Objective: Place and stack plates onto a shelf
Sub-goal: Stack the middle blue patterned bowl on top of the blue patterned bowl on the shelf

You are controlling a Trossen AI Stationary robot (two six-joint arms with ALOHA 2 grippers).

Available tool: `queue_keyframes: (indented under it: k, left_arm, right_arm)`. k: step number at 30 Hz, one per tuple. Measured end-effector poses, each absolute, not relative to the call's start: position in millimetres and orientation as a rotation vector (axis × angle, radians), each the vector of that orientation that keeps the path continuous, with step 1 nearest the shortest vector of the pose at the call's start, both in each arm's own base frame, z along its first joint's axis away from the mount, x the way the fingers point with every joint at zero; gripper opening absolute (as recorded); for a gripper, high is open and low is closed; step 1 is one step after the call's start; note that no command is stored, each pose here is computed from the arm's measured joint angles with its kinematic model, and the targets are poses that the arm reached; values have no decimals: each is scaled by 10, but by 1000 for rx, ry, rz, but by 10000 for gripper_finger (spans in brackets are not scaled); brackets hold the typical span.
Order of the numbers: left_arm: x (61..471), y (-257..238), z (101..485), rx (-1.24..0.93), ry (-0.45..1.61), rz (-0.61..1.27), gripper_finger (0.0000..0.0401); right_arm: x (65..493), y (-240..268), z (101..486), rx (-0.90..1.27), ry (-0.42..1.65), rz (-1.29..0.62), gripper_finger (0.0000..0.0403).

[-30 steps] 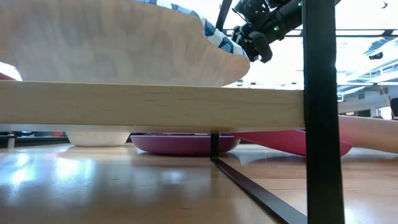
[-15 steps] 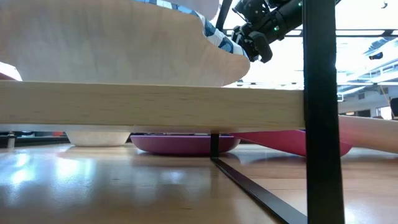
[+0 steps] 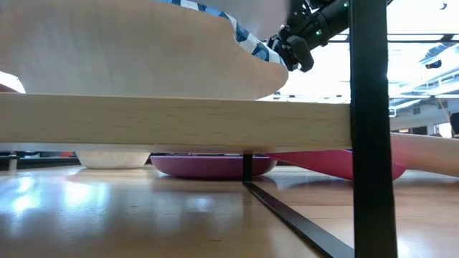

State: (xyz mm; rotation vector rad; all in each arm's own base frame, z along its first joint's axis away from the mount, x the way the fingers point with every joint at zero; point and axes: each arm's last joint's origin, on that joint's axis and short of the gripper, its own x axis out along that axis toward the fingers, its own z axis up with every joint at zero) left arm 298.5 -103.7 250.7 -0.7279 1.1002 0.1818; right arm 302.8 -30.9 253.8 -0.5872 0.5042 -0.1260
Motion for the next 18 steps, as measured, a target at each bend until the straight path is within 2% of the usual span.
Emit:
queue_keyframes:
  k: [18]
  left_arm:
    - [3070, -1066, 2358, -723, 1132, 196, 23]
  right_arm:
    - [3028, -302, 2535, -582, 500, -101, 165]
